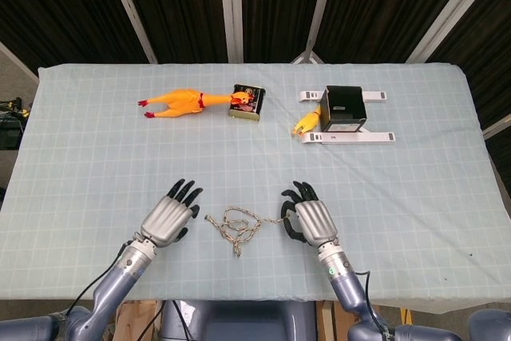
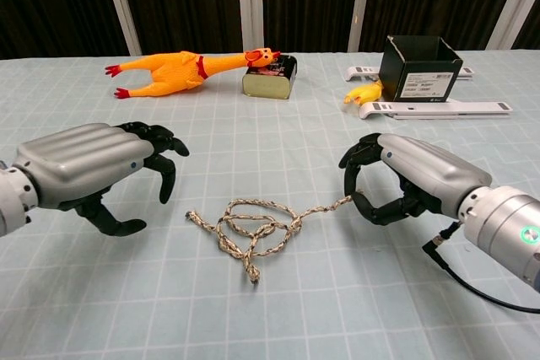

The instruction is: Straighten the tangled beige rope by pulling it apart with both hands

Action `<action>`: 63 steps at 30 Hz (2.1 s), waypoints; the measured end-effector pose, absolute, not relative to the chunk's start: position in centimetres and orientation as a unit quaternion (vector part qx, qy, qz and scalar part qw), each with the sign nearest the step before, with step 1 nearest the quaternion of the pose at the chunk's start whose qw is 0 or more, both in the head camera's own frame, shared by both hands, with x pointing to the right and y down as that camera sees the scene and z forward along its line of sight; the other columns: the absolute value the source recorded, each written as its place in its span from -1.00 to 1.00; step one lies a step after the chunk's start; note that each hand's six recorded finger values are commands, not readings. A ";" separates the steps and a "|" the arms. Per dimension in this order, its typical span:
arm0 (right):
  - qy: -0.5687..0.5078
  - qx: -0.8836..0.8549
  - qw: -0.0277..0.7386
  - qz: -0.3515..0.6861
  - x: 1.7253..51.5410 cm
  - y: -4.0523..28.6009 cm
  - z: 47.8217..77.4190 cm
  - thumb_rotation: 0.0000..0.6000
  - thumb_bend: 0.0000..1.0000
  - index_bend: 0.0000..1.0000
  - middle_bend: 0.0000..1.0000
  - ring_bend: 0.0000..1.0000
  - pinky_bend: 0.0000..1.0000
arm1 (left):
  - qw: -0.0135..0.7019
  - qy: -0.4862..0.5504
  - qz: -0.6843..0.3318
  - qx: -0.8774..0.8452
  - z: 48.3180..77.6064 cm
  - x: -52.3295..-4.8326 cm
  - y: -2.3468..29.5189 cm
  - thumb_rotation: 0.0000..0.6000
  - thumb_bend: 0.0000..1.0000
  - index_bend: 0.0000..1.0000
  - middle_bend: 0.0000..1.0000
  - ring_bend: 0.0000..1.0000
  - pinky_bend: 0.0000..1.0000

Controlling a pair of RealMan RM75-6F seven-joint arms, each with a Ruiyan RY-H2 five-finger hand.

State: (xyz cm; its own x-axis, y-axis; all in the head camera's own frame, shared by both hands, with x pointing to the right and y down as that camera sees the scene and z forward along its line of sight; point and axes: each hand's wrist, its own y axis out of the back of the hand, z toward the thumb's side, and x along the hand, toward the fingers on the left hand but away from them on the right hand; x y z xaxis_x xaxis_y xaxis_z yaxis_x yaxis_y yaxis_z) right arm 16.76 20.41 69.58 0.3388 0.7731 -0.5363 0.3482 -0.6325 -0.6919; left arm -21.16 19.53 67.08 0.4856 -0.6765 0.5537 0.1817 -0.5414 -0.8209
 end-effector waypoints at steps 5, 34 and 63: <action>-0.357 -0.784 0.237 0.450 16.8 20.5 69.5 1.00 0.12 0.21 -0.48 -0.93 -1.00 | 0.442 0.182 -0.482 -0.734 67.7 -19.8 19.3 1.00 -0.19 -0.07 -0.79 -1.00 -1.00; -0.357 -0.784 0.237 0.449 16.5 20.3 69.3 1.00 0.12 0.23 -0.48 -0.93 -1.00 | 0.440 0.179 -0.489 -0.732 69.7 -16.0 19.7 1.00 -0.17 0.00 -0.78 -1.00 -1.00; -0.353 -0.781 0.239 0.456 16.6 20.4 69.7 1.00 0.12 0.23 -0.48 -0.93 -1.00 | 0.429 0.181 -0.494 -0.734 70.8 -15.8 20.1 1.00 -0.03 0.09 -0.73 -1.00 -1.00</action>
State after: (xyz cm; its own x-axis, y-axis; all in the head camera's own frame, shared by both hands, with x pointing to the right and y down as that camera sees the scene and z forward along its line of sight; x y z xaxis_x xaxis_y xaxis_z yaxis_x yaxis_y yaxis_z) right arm 16.62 20.40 69.68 0.3360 0.7693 -0.5434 0.3333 -0.6367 -0.6954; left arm -15.82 20.12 70.76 0.4457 -0.6900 0.5703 0.1586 -0.5661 -0.8089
